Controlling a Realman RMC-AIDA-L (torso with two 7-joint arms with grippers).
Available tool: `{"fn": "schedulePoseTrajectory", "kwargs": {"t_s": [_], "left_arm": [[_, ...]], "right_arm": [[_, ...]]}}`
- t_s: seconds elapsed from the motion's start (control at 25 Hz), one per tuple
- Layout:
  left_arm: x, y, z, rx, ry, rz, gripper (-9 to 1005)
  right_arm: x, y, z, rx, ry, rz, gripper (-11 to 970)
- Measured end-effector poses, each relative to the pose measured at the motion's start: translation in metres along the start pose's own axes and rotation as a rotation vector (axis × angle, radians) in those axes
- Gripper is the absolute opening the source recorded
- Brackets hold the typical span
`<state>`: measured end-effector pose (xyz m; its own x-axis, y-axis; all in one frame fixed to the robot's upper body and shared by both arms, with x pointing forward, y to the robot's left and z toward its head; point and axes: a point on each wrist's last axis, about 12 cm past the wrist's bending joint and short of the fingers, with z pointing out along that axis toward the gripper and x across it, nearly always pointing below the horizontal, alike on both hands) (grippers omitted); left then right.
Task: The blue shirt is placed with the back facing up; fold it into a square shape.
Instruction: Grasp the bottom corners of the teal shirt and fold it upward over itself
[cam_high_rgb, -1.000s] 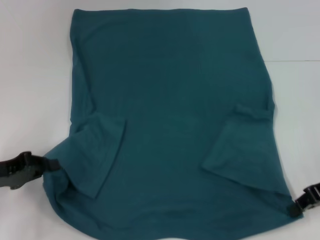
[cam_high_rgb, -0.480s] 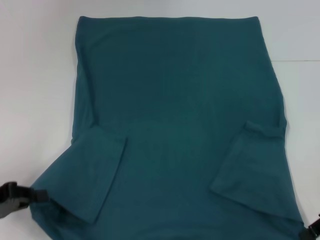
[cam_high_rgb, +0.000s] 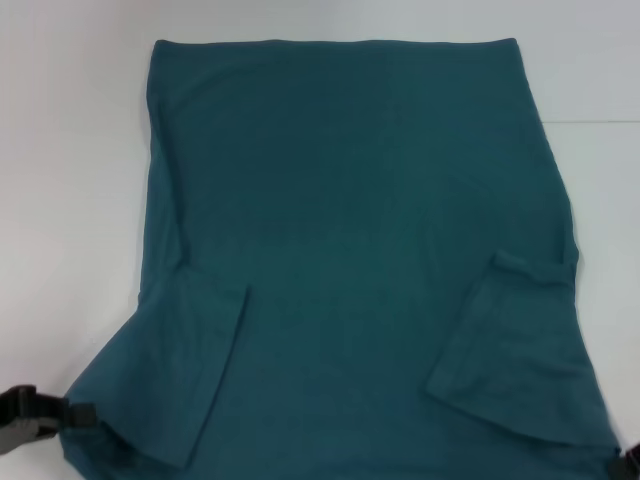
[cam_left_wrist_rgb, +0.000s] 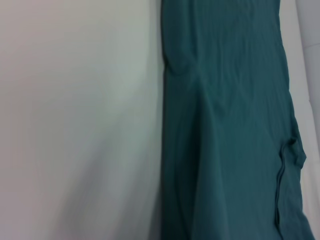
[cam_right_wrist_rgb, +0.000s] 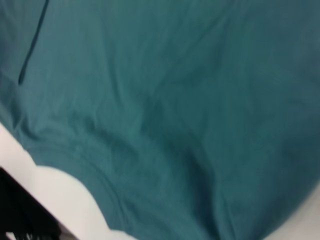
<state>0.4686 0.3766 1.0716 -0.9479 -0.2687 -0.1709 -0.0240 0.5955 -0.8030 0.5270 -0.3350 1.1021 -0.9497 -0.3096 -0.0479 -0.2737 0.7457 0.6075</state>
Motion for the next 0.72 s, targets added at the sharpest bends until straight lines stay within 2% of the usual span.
{"fn": "schedulePoseTrajectory", "kwargs": {"t_s": [0.32, 0.72], "left_arm": [[-0.014, -0.007, 0.007, -0.001, 0.001, 0.033, -2], [0.001, 0.006, -0.008, -0.041, -0.012, -0.019, -2]], "right_arm": [[-0.006, -0.003, -0.006, -0.001, -0.069, -0.002, 35], [-0.005, -0.002, -0.005, -0.006, -0.065, -0.001, 35]]}}
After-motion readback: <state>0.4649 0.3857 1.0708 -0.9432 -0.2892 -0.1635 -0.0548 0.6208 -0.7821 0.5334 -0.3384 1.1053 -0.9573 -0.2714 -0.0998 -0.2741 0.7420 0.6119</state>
